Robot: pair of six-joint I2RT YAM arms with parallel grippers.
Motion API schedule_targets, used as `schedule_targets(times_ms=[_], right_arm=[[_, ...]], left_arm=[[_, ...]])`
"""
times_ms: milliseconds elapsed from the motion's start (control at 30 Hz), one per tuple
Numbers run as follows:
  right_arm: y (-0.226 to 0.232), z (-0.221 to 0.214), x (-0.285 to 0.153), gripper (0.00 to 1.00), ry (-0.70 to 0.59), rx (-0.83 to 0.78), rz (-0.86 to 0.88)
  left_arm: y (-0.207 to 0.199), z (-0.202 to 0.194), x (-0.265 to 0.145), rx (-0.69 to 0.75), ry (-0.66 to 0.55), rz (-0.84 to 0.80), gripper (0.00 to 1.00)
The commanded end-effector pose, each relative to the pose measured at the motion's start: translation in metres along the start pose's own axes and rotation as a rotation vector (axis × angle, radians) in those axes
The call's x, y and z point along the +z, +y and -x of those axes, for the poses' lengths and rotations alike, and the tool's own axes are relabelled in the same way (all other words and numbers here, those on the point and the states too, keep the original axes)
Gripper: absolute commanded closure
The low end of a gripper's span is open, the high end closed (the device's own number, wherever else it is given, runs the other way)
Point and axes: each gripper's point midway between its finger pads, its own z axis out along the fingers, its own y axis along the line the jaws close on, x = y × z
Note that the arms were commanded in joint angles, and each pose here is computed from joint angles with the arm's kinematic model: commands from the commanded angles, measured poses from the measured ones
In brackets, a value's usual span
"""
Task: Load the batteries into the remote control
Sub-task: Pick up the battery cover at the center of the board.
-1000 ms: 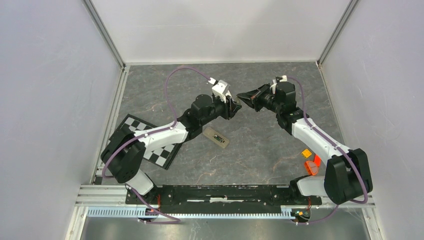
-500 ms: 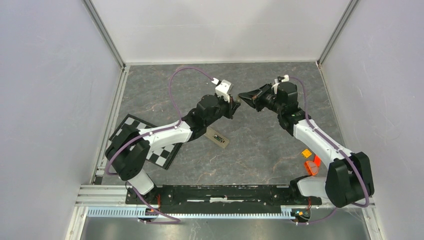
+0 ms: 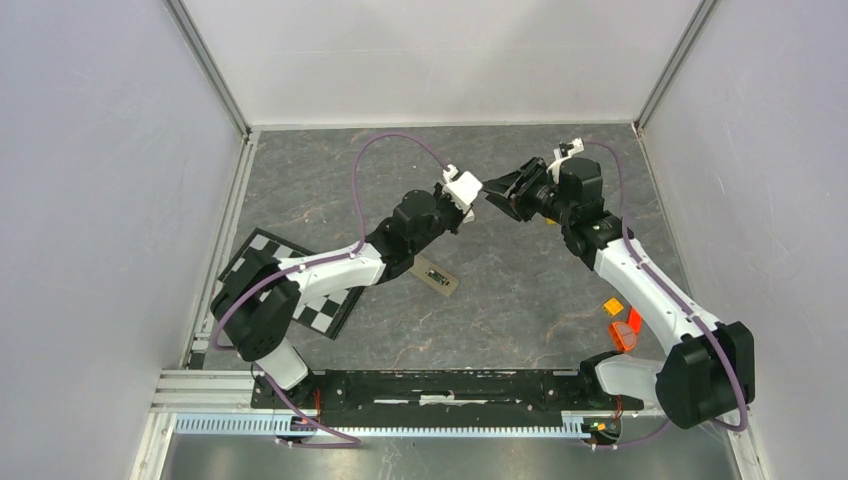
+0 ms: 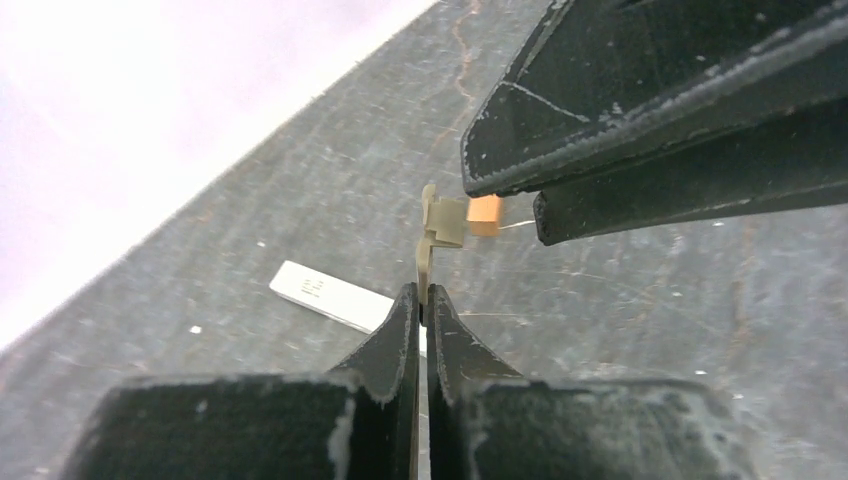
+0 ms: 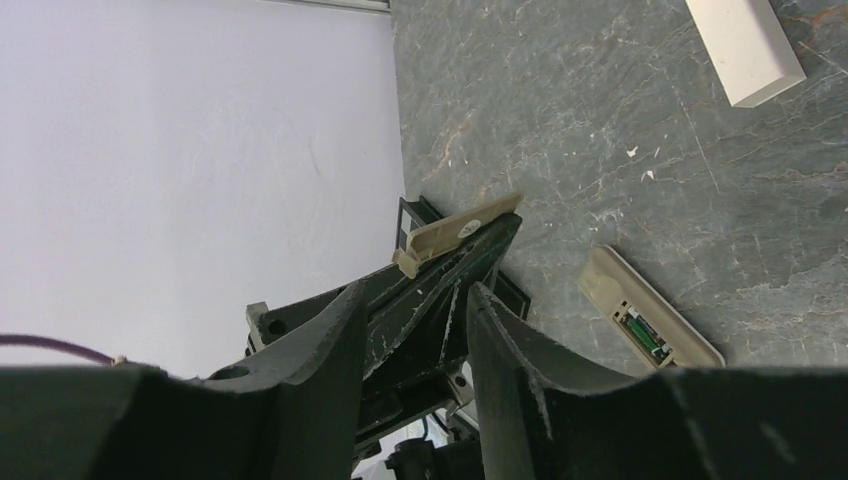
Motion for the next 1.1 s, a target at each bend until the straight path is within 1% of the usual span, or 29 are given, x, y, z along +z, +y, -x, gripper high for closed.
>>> schedule_targets(times_ms=[0,67,233,400,633,900,967,1067], right_arm=[[0.024,0.011,-0.003,0.56,-0.032,-0.013,0.042],[0.026,0.012,-0.001,0.58,-0.032,0.004,0.048],[0.03,0.016,0.002,0.57,-0.04,0.023,0.053],[0.031,0.018,0.008,0.52,-0.037,0.035,0.053],[0.033,0.022,0.014,0.5,-0.045,0.037,0.043],[0.032,0.024,0.026,0.55,-0.034,0.052,0.034],[0.03,0.023,0.028,0.57,-0.026,0.057,0.031],[0.026,0.018,0.03,0.64,-0.007,0.079,0.026]], left_arm=[[0.025,0.041,0.005,0.29,-0.098,0.084,0.98],[0.03,0.047,0.006,0.336,-0.104,0.103,0.98],[0.035,0.052,0.009,0.414,-0.112,0.122,0.98],[0.034,0.053,0.013,0.432,-0.112,0.112,0.98],[0.03,0.056,0.016,0.439,-0.112,0.088,0.98],[0.028,0.06,0.016,0.462,-0.113,0.076,0.98],[0.028,0.058,0.018,0.469,-0.11,0.075,0.98],[0.027,0.06,0.017,0.471,-0.112,0.074,0.98]])
